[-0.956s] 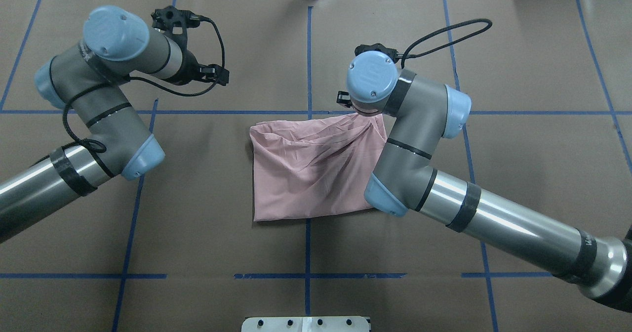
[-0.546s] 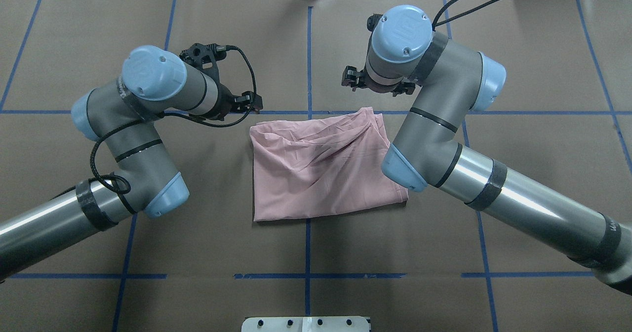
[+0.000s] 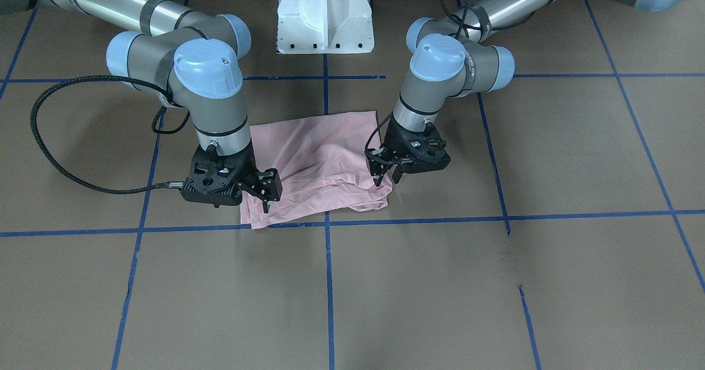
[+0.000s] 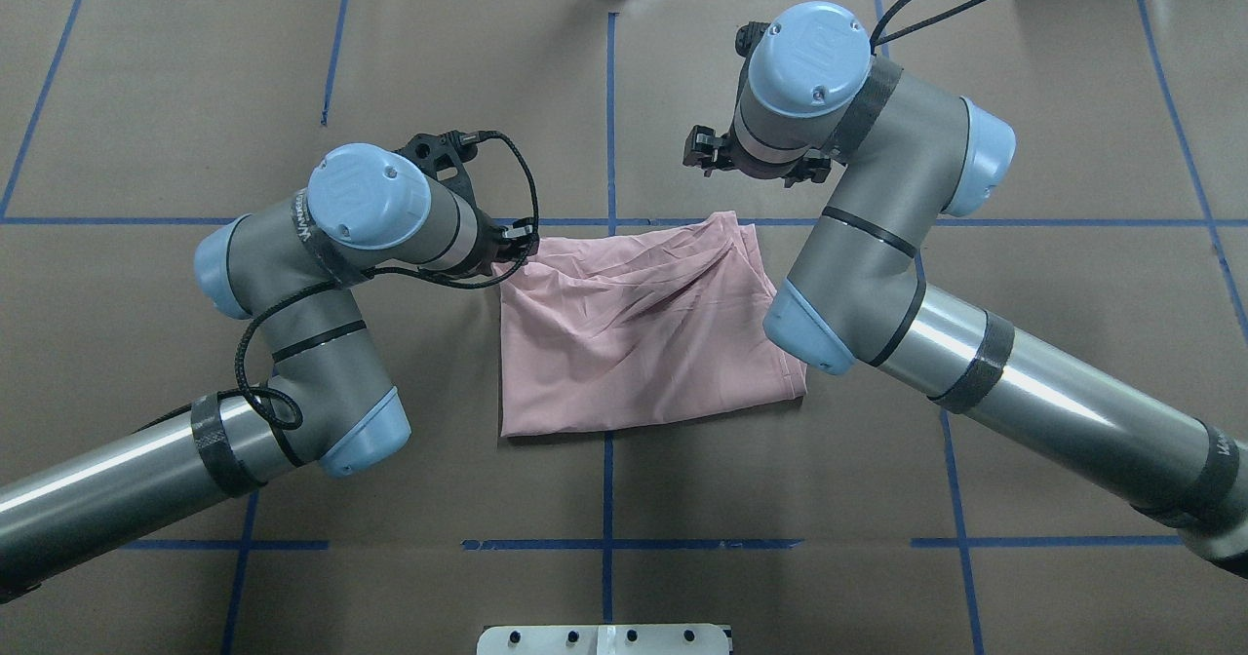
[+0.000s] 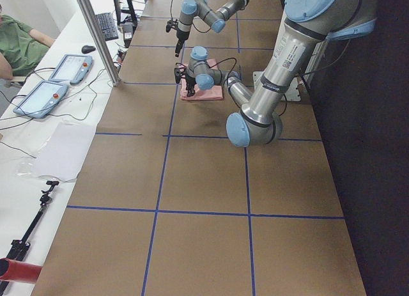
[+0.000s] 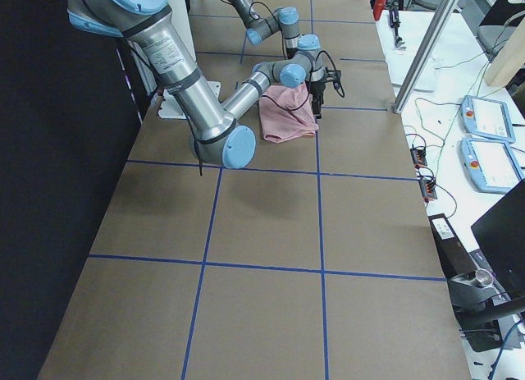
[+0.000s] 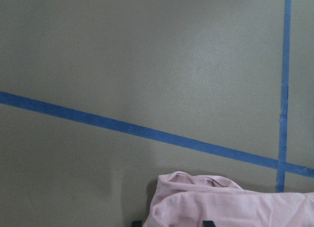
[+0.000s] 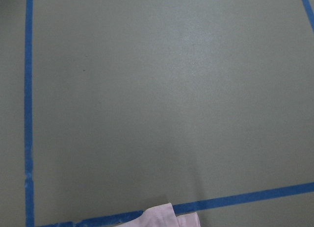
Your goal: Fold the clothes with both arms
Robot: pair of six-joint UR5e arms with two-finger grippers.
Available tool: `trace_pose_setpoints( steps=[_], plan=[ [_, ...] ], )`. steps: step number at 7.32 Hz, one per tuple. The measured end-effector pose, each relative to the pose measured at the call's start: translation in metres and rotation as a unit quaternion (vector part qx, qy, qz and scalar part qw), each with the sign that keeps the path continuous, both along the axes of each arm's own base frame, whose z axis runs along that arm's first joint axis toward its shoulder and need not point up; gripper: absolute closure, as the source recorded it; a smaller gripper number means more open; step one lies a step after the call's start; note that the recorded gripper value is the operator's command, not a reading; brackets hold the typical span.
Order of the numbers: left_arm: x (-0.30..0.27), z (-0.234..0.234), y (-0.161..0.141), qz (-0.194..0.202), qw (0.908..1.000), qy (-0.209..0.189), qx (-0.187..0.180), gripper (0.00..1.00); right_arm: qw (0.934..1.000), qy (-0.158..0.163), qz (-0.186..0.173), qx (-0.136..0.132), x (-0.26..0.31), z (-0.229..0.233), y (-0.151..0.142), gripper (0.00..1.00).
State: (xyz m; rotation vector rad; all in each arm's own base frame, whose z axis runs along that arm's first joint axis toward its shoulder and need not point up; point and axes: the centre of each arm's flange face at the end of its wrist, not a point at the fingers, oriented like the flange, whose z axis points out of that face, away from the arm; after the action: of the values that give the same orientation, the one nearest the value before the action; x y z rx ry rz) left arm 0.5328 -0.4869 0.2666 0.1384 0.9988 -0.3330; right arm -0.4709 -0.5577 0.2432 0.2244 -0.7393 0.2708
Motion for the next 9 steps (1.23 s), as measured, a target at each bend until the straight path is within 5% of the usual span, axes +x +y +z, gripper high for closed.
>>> trace_pose_setpoints(
  steps=[1, 2, 3, 8, 9],
  plan=[
    [0.005, 0.0, 0.004, 0.004, 1.0, -0.001, -0.001, 0.59, 1.0, 0.001, 0.0, -0.001, 0.0, 0.002, 0.0, 0.0],
    [0.009, 0.0, 0.008, 0.008, 1.0, -0.002, -0.002, 0.85, 1.0, 0.002, 0.0, -0.001, 0.0, 0.004, 0.0, 0.0],
    [0.013, 0.0, 0.012, 0.011, 0.9999, -0.003, -0.002, 1.0, 1.0, 0.002, 0.0, -0.001, 0.0, 0.005, 0.0, 0.0],
    [-0.01, 0.011, -0.015, 0.01, 0.9994, -0.021, 0.027, 1.0, 1.0, 0.004, -0.001, -0.001, -0.001, 0.007, 0.0, 0.0],
    [-0.018, 0.017, -0.025, 0.011, 0.9988, -0.031, 0.037, 0.41, 1.0, 0.004, 0.0, -0.001, -0.001, 0.007, 0.0, 0.0]
  ],
)
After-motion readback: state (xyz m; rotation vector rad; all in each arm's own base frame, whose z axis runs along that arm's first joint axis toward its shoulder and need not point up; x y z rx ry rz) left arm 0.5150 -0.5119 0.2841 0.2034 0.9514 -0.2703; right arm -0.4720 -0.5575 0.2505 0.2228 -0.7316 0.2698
